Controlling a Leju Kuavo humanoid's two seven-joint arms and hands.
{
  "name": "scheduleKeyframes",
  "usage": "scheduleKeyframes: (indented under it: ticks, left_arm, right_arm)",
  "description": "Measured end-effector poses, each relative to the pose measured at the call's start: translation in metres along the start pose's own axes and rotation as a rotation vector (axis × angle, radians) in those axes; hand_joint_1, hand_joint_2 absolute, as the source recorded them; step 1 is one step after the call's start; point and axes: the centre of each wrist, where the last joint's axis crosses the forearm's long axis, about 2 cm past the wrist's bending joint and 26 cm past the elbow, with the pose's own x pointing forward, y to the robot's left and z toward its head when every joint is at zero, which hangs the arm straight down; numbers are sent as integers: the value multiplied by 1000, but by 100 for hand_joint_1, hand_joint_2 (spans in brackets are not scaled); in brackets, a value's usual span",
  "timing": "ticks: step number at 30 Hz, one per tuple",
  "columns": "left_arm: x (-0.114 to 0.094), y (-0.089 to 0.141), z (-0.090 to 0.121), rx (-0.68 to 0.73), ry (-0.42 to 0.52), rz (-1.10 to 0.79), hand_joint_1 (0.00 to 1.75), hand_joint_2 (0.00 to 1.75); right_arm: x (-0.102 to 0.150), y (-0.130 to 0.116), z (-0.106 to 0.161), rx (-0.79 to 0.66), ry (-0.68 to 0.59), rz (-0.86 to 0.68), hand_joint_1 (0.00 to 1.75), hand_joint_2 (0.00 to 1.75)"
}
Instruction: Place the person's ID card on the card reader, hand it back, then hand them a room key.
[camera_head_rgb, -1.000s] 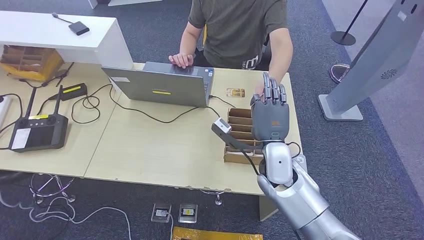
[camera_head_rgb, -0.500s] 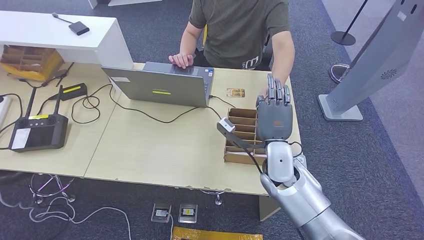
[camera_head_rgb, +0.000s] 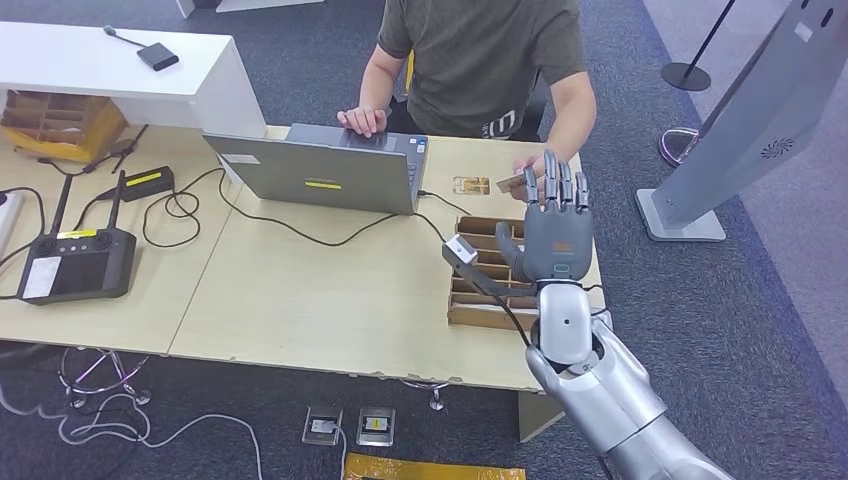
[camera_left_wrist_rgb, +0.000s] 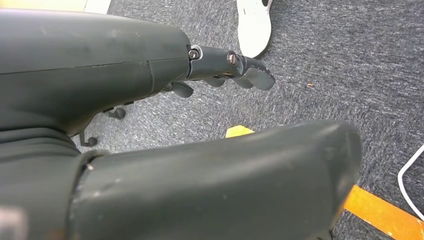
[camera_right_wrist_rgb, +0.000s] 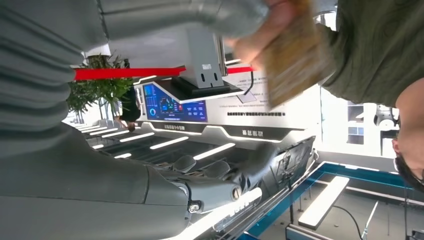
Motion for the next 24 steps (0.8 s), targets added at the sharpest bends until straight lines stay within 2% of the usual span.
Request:
scheduleKeyframes:
  ticks: [9, 12, 16, 20, 22, 24]
  left_arm:
    - [0, 0, 0, -17, 0, 2, 0, 0]
    - [0, 1, 0, -32, -1, 2, 0, 0]
    - [-3, 4, -1, -37, 3, -1, 0, 0]
    - [-4, 6, -1, -40, 4, -9, 0, 0]
    - [-3, 7, -2, -46, 0, -13, 0, 0]
    - [-3, 8, -2, -49, -3, -11, 0, 0]
  right_arm:
    - [-12, -2, -3, 30, 54, 52, 0, 0]
    - [-29, -2, -4, 69, 120, 102, 0, 0]
    - [-84, -6, -5, 161, 259, 177, 0, 0]
    - [-146, -18, 0, 177, 411, 212, 0, 0]
    - [-173, -22, 9, 202, 491, 188, 0, 0]
    - [-207, -23, 30, 244, 611, 119, 0, 0]
